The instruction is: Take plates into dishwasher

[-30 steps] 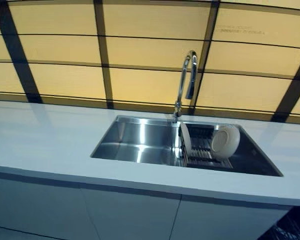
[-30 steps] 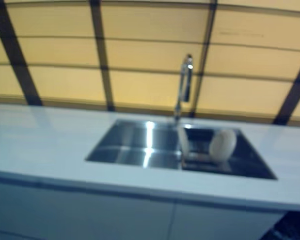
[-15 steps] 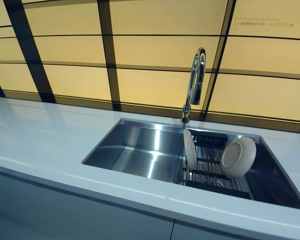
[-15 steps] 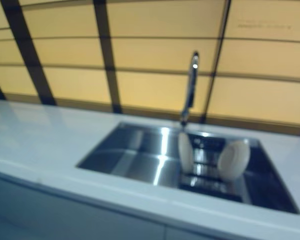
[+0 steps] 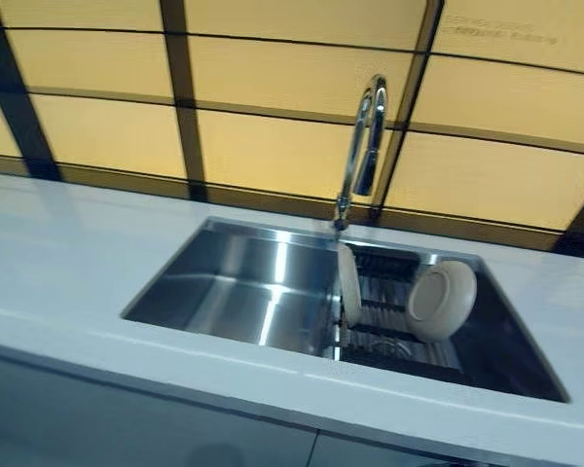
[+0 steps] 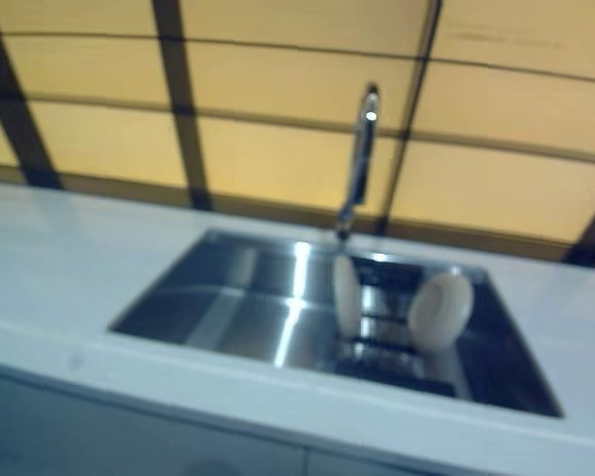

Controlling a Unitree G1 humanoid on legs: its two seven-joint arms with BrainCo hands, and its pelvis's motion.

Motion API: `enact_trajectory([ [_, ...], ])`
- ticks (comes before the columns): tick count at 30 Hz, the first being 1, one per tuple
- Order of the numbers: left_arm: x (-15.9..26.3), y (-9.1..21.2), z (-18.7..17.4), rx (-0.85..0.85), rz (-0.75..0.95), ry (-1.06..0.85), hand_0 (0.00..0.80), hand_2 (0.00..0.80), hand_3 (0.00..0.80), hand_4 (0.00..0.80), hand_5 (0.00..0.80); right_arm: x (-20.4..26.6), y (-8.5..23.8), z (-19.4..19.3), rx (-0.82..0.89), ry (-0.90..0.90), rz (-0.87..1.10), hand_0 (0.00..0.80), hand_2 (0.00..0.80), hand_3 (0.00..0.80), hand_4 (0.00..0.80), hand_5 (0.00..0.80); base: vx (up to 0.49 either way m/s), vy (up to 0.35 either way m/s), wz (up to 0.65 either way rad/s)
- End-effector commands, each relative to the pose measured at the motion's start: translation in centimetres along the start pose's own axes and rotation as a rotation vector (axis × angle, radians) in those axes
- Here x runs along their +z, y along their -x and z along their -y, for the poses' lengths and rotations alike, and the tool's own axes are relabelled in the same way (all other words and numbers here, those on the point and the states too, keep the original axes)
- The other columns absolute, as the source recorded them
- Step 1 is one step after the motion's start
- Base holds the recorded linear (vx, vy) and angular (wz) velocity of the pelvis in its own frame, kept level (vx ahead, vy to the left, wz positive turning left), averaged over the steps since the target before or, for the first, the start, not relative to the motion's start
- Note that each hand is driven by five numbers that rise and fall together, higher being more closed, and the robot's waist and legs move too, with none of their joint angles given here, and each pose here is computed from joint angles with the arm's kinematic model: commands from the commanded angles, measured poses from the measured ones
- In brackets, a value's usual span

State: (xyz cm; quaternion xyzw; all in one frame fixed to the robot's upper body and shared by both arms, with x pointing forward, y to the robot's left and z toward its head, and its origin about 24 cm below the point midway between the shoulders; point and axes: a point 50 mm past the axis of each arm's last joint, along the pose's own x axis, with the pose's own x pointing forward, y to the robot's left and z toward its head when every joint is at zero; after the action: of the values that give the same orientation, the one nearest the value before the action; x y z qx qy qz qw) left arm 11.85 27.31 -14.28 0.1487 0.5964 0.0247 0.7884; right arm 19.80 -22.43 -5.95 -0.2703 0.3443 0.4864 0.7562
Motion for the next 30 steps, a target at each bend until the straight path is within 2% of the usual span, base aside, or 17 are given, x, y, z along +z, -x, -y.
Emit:
enact_trajectory([
  [1,-0.8,0.2,-1.8,0.059,-0.041,0.016,0.0,0.0,0.0,0.0,0.0,2.9,2.5,2.6,0.039,0.053,0.124,0.0,0.0,0.0,0.0,0.0,0.028,0.029,-0.15],
  [7,-2.1,0.2,-1.6,0.039,-0.065,0.03,0.0,0.0,0.0,0.0,0.0,6.7,3.6,2.6,0.189,-0.017,0.309,0.0,0.0,0.0,0.0,0.0,0.061,0.046,-0.1],
  [8,-2.5,0.2,-1.5,0.026,-0.07,0.028,0.0,0.0,0.0,0.0,0.0,8.2,3.7,2.4,0.271,-0.059,0.385,0.0,0.0,0.0,0.0,0.0,0.062,0.033,-0.04],
  [12,-2.7,0.2,-1.0,0.012,-0.074,0.021,0.0,0.0,0.0,0.0,0.0,9.8,3.4,1.8,0.36,-0.112,0.486,0.0,0.0,0.0,0.0,0.0,0.051,0.019,-0.11],
  [16,-3.4,0.1,-0.2,-0.012,-0.091,0.005,0.0,0.0,0.0,0.0,0.0,13.0,2.3,0.0,0.583,-0.282,0.715,0.0,0.0,0.0,0.0,0.0,0.083,0.011,-0.07],
  [18,-3.7,0.1,0.1,-0.016,-0.1,-0.002,0.0,0.0,0.0,0.0,0.0,14.1,2.0,-0.6,0.623,-0.319,0.787,0.0,0.0,0.0,0.0,0.0,0.074,0.0,0.0],
  [24,-4.3,0.1,0.6,-0.018,-0.116,0.004,0.0,0.0,0.0,0.0,0.0,17.3,2.7,-0.4,0.623,-0.362,0.994,0.0,0.0,0.0,0.0,0.0,0.05,0.013,0.0],
  [30,-4.5,0.1,1.1,-0.025,-0.118,0.008,0.0,0.0,0.0,0.0,0.0,18.9,5.2,2.7,0.446,-0.434,1.162,0.0,0.0,0.0,0.0,0.0,0.032,0.007,-0.04],
])
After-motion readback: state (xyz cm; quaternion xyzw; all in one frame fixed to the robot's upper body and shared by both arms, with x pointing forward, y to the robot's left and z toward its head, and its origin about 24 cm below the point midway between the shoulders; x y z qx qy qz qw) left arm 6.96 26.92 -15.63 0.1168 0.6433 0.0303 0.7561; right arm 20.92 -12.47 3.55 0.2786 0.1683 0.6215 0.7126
